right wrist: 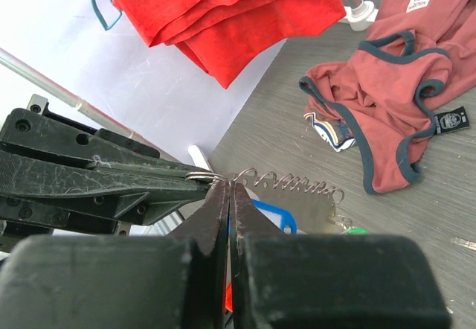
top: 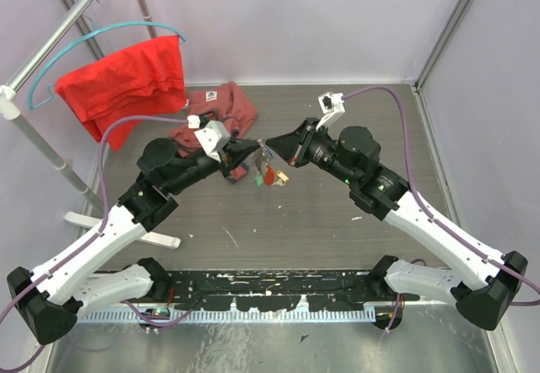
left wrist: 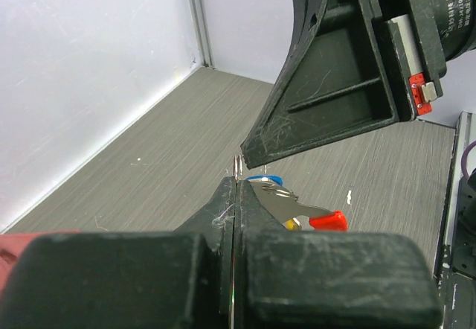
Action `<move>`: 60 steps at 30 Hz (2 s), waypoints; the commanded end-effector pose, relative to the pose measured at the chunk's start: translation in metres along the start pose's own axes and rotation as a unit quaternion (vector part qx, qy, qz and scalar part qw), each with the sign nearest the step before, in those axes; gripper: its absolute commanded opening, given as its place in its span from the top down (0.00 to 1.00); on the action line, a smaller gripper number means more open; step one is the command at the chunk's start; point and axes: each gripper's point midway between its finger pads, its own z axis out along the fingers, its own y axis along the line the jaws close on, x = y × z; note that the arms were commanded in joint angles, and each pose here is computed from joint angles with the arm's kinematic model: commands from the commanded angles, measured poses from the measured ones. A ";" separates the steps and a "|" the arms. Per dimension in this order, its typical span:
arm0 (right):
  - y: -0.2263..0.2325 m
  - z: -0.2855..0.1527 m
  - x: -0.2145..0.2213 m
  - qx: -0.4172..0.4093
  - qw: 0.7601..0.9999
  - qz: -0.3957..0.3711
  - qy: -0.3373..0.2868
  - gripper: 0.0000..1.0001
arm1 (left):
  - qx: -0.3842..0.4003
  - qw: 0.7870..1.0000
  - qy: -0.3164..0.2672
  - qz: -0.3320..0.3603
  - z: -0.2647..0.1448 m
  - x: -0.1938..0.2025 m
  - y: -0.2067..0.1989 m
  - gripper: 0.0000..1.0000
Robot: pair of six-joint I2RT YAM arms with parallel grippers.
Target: Put the keys on the keyring
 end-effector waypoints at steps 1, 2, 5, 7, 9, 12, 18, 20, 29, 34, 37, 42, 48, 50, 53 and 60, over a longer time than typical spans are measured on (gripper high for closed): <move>0.017 0.001 -0.014 -0.022 1.000 0.007 -0.013 0.99 | 0.002 0.999 -0.052 0.011 -0.004 -0.027 -0.001 1.00; 0.017 0.001 -0.013 -0.021 1.000 0.007 -0.011 0.99 | 0.002 0.999 -0.053 0.012 -0.004 -0.028 -0.001 1.00; 0.017 0.002 -0.011 -0.022 1.000 0.008 -0.007 0.99 | 0.003 0.998 -0.054 0.012 -0.004 -0.028 -0.002 1.00; 0.017 0.002 -0.012 -0.022 1.000 0.008 -0.007 0.98 | 0.004 0.998 -0.054 0.011 -0.003 -0.028 -0.002 1.00; 0.016 0.001 -0.013 -0.019 1.000 0.004 -0.011 0.91 | 0.005 0.998 -0.054 0.012 -0.004 -0.028 -0.002 1.00; 0.017 -0.006 -0.024 -0.016 0.999 -0.021 -0.032 0.78 | 0.006 0.998 -0.057 0.012 -0.005 -0.030 -0.003 1.00; 0.030 -0.028 -0.052 -0.029 0.989 -0.124 -0.076 0.63 | 0.024 0.998 -0.062 0.012 -0.008 -0.035 -0.010 1.00; 0.040 -0.036 -0.055 -0.054 0.979 -0.180 -0.074 0.62 | 0.038 0.997 -0.071 0.011 -0.009 -0.040 -0.015 1.00; 0.094 -0.073 -0.033 -0.228 0.888 -0.399 0.003 0.63 | 0.173 0.976 -0.130 0.010 -0.022 -0.071 -0.064 1.00; 0.100 -0.081 -0.028 -0.251 0.871 -0.420 0.026 0.63 | 0.215 0.965 -0.149 0.018 -0.030 -0.081 -0.078 1.00; 0.104 -0.085 -0.026 -0.261 0.868 -0.422 0.029 0.63 | 0.231 0.960 -0.156 0.024 -0.033 -0.085 -0.083 1.00; 0.106 -0.089 -0.018 -0.281 0.861 -0.420 0.050 0.64 | 0.248 0.955 -0.163 0.025 -0.036 -0.090 -0.089 1.00; 0.107 -0.086 -0.014 -0.292 0.859 -0.417 0.060 0.65 | 0.257 0.952 -0.163 0.027 -0.036 -0.091 -0.091 1.00; 0.107 -0.085 -0.014 -0.292 0.858 -0.417 0.060 0.66 | 0.261 0.951 -0.161 0.026 -0.035 -0.091 -0.092 1.00; 0.108 -0.084 -0.013 -0.297 0.857 -0.416 0.062 0.67 | 0.262 0.951 -0.160 0.026 -0.034 -0.089 -0.092 1.00; 0.110 -0.083 -0.010 -0.306 0.856 -0.412 0.067 0.70 | 0.264 0.951 -0.159 0.026 -0.033 -0.089 -0.092 1.00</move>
